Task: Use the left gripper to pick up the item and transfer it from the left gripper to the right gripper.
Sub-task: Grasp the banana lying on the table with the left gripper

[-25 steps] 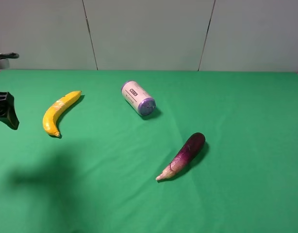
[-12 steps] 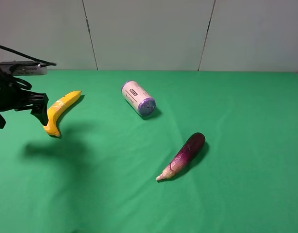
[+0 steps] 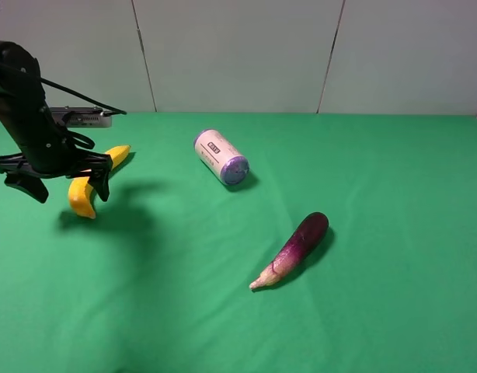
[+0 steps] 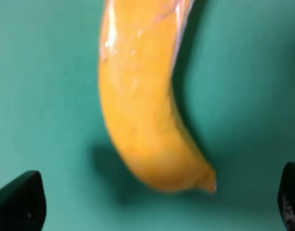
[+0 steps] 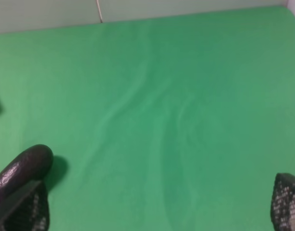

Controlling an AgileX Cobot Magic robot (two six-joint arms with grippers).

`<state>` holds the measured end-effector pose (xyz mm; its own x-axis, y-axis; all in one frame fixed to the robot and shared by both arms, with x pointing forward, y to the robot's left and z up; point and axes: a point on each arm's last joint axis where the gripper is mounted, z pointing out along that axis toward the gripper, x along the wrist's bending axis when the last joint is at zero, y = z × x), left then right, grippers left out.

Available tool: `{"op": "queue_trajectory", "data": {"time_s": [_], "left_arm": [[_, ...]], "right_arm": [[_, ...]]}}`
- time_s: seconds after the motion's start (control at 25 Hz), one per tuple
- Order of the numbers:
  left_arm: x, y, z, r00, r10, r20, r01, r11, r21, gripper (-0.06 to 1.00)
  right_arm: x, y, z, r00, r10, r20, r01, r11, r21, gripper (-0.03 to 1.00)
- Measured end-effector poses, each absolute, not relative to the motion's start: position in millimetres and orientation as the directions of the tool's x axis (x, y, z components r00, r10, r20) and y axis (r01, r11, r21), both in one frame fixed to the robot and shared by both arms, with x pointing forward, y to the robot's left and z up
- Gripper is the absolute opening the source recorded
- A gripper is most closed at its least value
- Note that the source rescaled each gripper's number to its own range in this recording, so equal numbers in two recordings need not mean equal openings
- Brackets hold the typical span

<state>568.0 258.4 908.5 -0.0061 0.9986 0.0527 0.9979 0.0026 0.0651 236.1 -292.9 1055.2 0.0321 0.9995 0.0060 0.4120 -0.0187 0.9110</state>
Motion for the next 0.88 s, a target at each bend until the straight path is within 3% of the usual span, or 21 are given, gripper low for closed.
{"op": "queue_trajectory", "data": {"time_s": [0.64,0.72,0.88], "left_arm": [[580,256,877,0.002,0.998,0.056,0.998,-0.005,0.057,0.92],[580,255,877,0.002,0.999,0.055,0.998,-0.005,0.057,0.86],[580,254,877,0.002,0.999,0.051,0.998,-0.005,0.062,0.6]], "right_arm": [[236,-293,1055,0.032,0.999,0.006,0.412,-0.019,0.911,1.0],[236,-293,1055,0.032,0.999,0.006,0.412,-0.019,0.911,1.0],[236,-293,1055,0.032,0.999,0.006,0.412,-0.019,0.911,1.0]]}}
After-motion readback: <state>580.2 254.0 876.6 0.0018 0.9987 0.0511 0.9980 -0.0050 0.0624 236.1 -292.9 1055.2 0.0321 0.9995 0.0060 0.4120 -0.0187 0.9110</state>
